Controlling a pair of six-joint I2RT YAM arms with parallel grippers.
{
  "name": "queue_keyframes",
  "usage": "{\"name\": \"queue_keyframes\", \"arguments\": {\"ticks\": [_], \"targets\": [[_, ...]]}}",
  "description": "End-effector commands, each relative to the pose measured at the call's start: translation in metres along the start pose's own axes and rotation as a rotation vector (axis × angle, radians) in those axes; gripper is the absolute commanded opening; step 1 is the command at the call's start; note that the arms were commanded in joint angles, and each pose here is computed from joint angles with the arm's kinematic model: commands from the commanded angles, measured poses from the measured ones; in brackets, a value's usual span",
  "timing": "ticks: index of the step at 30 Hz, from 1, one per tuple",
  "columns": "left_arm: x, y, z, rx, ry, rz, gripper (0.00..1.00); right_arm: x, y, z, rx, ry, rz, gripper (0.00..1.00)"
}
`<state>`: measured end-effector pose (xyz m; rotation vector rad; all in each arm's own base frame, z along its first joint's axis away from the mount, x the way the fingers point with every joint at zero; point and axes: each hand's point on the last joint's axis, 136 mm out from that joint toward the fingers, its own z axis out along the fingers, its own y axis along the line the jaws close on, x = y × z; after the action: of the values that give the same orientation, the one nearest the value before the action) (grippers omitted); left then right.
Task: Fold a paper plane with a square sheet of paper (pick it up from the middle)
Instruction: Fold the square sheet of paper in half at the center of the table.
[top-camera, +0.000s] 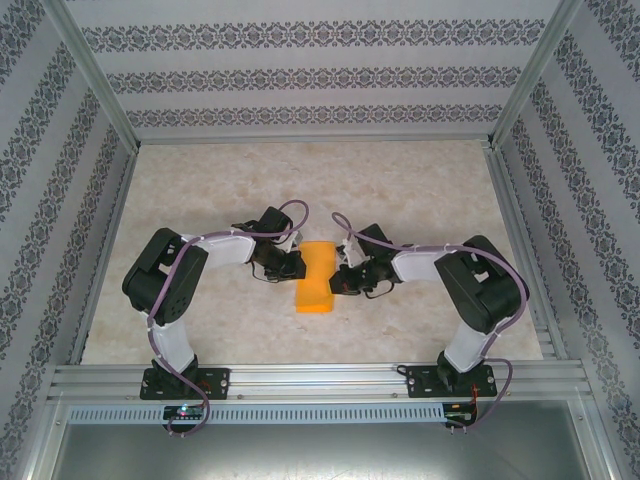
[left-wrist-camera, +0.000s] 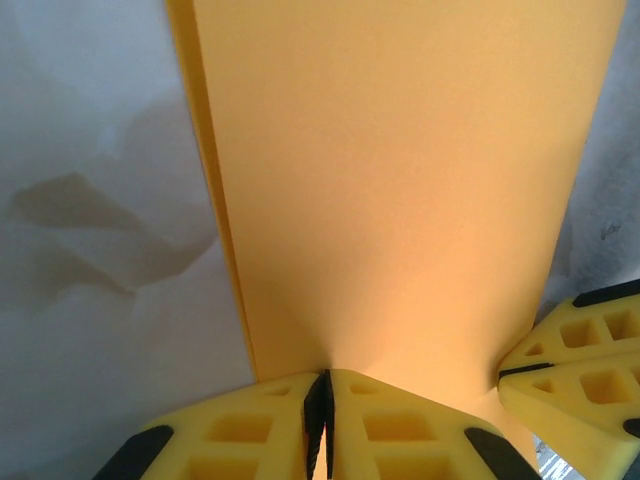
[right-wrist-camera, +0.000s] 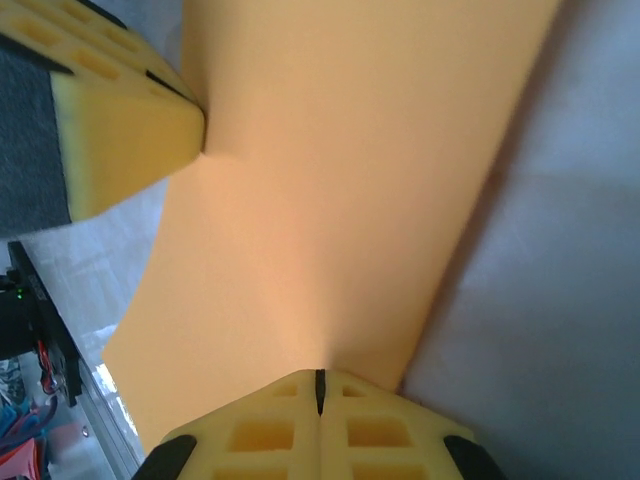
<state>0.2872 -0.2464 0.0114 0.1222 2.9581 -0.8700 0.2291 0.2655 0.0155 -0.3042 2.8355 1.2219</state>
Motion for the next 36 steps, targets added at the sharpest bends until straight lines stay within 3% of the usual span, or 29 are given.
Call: {"name": "queue_keyframes", "arguments": {"ticks": [1, 7, 15, 20, 28, 36], "targets": [[0.066, 0.078, 0.018, -0.296, 0.210, -0.097, 0.16, 0.041, -0.025, -0.007, 0.098, 0.109, 0.086, 0.04], [0.065, 0.078, 0.017, -0.298, 0.211, -0.092, 0.16, 0.048, -0.021, -0.013, 0.120, 0.144, 0.059, 0.04], [0.063, 0.074, 0.015, -0.289, 0.204, -0.089, 0.16, -0.012, 0.041, -0.030, -0.048, -0.048, -0.004, 0.04], [0.061, 0.073, 0.014, -0.287, 0.198, -0.086, 0.17, -0.020, 0.056, -0.005, -0.079, -0.001, -0.026, 0.05], [0.061, 0.073, 0.013, -0.290, 0.198, -0.080, 0.16, 0.000, 0.036, 0.022, -0.023, 0.119, -0.029, 0.05], [0.063, 0.075, 0.015, -0.295, 0.204, -0.081, 0.16, 0.029, 0.006, 0.018, 0.042, 0.178, 0.006, 0.05]]}}
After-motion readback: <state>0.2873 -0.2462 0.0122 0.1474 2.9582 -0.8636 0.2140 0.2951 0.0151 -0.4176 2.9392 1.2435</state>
